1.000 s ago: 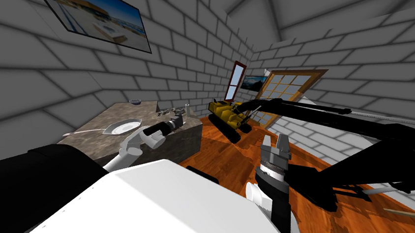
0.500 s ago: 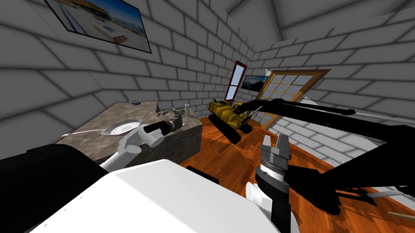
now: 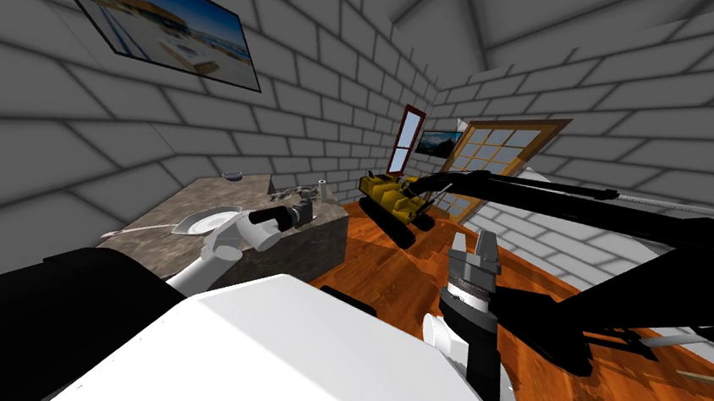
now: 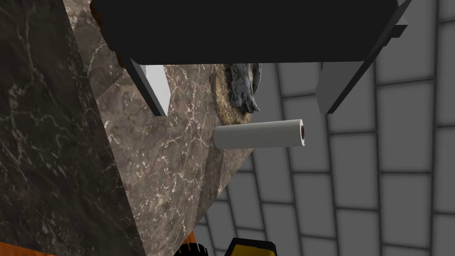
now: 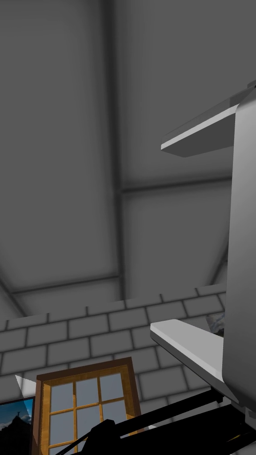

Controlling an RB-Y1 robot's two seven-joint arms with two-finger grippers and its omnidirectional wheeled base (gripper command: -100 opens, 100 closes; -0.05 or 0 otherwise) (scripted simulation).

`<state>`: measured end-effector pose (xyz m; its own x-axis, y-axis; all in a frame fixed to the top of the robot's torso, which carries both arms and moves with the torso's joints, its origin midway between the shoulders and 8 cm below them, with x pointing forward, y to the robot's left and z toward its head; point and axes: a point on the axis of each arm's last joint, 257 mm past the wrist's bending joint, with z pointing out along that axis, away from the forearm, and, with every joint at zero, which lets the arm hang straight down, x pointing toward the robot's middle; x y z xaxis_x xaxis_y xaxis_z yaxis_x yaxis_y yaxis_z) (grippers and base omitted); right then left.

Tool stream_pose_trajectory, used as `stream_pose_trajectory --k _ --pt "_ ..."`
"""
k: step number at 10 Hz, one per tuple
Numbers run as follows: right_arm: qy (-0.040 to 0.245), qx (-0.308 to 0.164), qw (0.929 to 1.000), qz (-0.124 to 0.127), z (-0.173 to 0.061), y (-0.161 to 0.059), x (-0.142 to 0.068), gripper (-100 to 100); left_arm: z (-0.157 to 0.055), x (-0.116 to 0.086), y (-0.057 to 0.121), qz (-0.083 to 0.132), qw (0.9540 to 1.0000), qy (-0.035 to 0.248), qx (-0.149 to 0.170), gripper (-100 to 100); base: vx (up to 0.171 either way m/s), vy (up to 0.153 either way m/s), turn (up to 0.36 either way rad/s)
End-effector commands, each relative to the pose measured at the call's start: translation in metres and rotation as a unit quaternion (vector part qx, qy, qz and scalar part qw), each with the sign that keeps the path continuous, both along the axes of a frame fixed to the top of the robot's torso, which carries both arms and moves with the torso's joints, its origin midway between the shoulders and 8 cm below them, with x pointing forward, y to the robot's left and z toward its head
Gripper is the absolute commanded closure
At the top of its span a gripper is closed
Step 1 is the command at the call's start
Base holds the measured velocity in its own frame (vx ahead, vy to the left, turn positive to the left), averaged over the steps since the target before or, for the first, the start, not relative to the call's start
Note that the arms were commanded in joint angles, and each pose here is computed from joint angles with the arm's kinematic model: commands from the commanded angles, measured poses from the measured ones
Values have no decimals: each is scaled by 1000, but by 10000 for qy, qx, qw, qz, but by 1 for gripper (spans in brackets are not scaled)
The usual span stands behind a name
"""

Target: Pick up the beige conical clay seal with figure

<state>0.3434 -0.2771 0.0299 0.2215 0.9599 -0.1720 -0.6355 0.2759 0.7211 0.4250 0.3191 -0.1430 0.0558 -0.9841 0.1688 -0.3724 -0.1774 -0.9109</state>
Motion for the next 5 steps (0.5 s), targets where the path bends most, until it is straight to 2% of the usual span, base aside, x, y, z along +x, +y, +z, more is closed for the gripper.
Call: stream_pose_trajectory --k 1,5 --pt "0 0 10000 0 0 0 0 0 -6 -3 1 22 9997 231 -90 -100 37 23 11" --pt "0 0 10000 0 0 0 0 0 -25 -14 7 130 9964 815 -183 -100 41 28 5"
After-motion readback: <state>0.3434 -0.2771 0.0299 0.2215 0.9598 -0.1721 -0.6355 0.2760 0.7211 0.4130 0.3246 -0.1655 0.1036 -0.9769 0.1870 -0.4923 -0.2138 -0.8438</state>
